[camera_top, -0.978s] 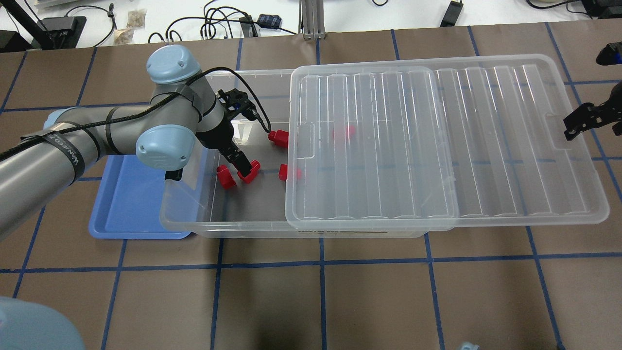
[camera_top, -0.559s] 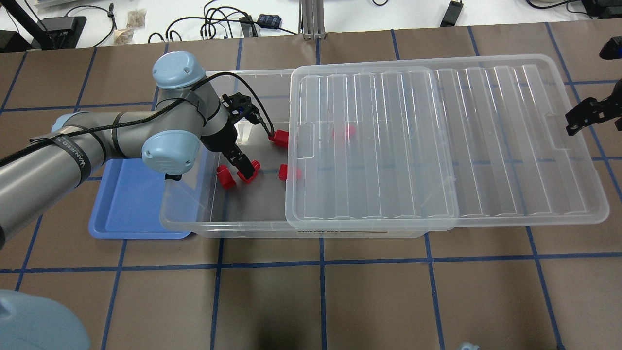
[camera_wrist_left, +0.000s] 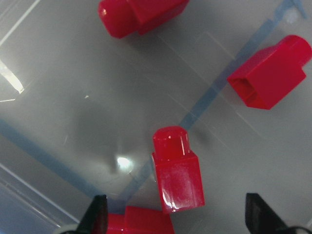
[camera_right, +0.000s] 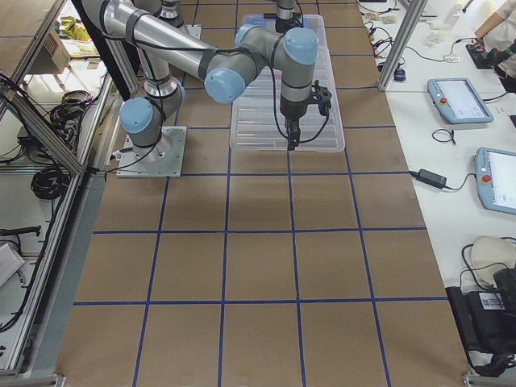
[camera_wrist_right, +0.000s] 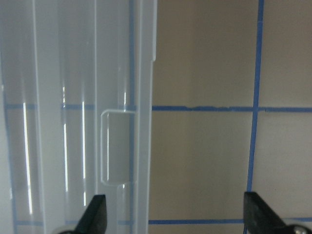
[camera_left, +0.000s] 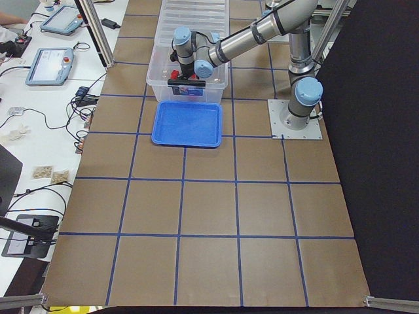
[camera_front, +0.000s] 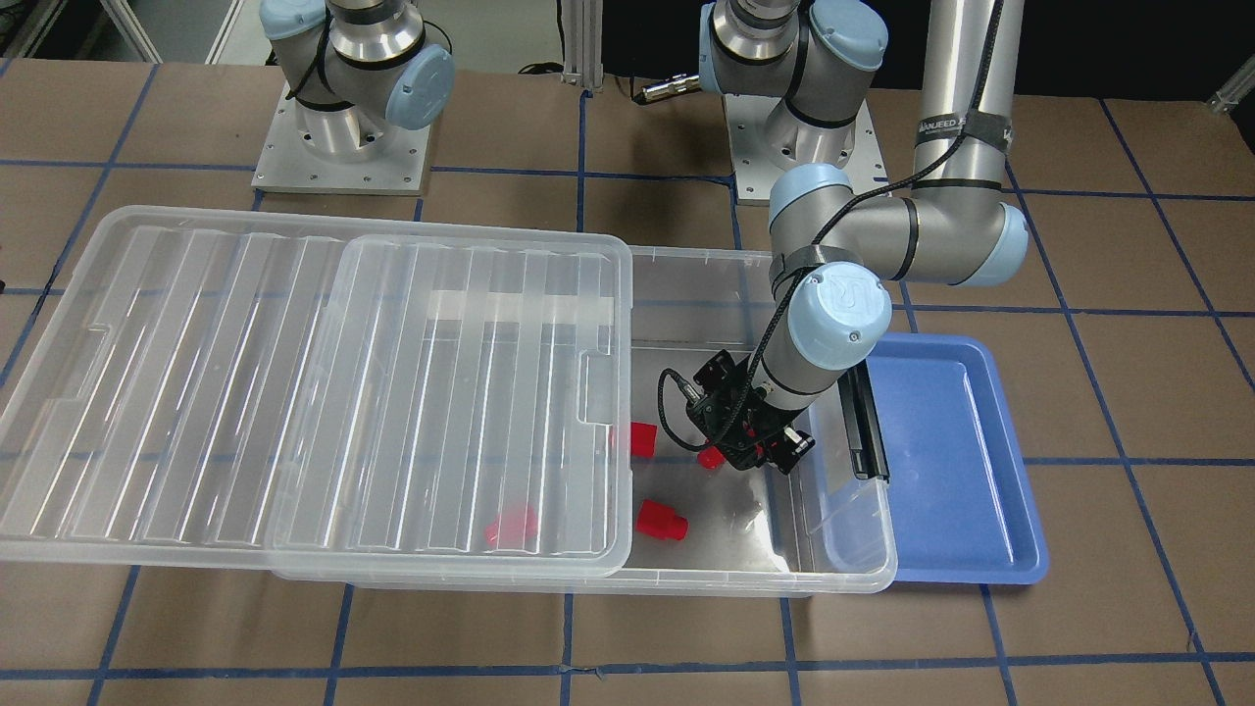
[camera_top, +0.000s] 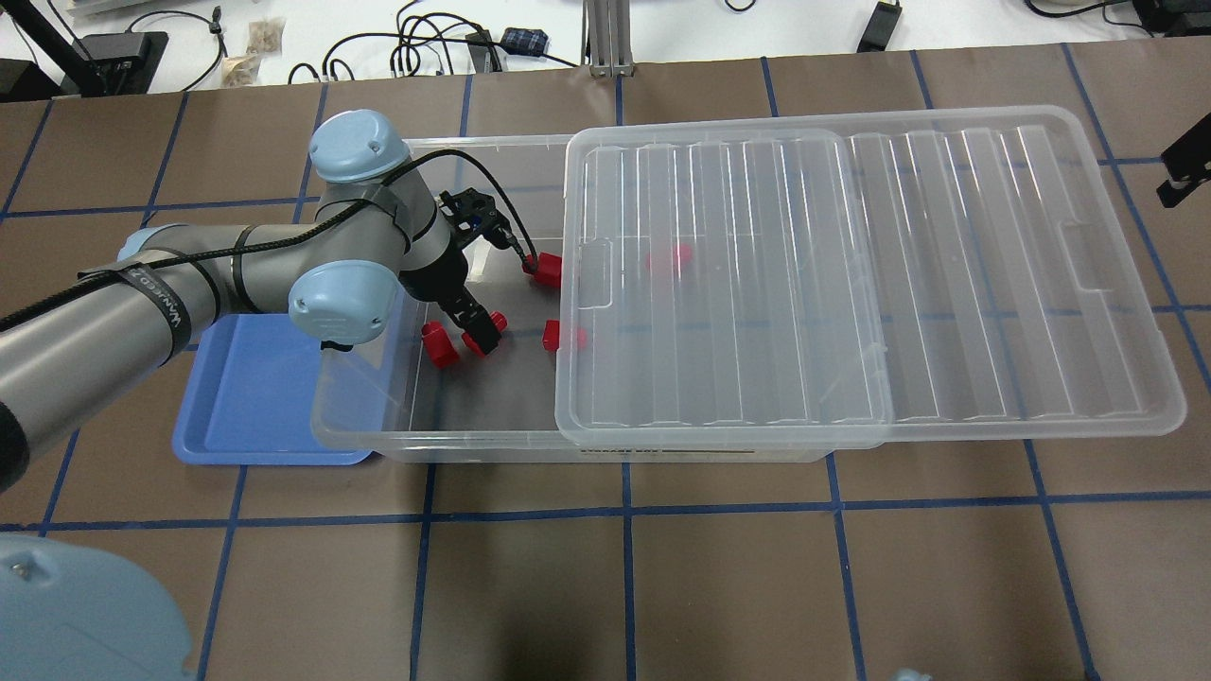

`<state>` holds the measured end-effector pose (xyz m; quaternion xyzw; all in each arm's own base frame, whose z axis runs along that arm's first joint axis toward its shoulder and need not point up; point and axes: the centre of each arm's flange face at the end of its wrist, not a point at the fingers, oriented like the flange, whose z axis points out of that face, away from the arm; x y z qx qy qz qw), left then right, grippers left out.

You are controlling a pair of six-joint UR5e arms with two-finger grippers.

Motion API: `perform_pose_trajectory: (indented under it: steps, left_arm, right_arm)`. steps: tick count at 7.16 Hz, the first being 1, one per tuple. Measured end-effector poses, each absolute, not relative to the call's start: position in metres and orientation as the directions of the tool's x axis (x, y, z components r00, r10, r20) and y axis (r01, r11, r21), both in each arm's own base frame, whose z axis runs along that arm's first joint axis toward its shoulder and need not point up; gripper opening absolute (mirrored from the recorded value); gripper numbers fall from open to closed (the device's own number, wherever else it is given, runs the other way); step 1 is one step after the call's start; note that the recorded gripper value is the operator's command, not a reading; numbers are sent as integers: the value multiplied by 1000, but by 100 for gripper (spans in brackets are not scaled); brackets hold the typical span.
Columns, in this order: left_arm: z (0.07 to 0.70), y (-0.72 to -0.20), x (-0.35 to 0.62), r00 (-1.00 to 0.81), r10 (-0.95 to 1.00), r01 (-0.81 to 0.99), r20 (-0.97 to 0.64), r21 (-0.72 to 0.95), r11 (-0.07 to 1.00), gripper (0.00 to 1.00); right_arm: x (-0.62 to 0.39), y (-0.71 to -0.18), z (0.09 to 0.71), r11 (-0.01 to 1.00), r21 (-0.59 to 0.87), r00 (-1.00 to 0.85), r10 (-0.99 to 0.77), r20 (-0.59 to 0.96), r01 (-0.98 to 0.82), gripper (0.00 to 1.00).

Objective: Place red block in blue tray from box

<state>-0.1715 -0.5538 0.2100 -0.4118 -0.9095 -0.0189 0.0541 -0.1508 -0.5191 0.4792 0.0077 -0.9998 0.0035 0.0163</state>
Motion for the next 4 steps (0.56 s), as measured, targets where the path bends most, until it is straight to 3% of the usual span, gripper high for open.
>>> perform_pose_trajectory:
  steps: [4]
  left_arm:
    - [196, -557, -174, -654, 748, 752, 117, -9, 659, 100]
  right_arm:
    - [-42, -519, 541, 996, -1, -996, 86, 38, 86, 100]
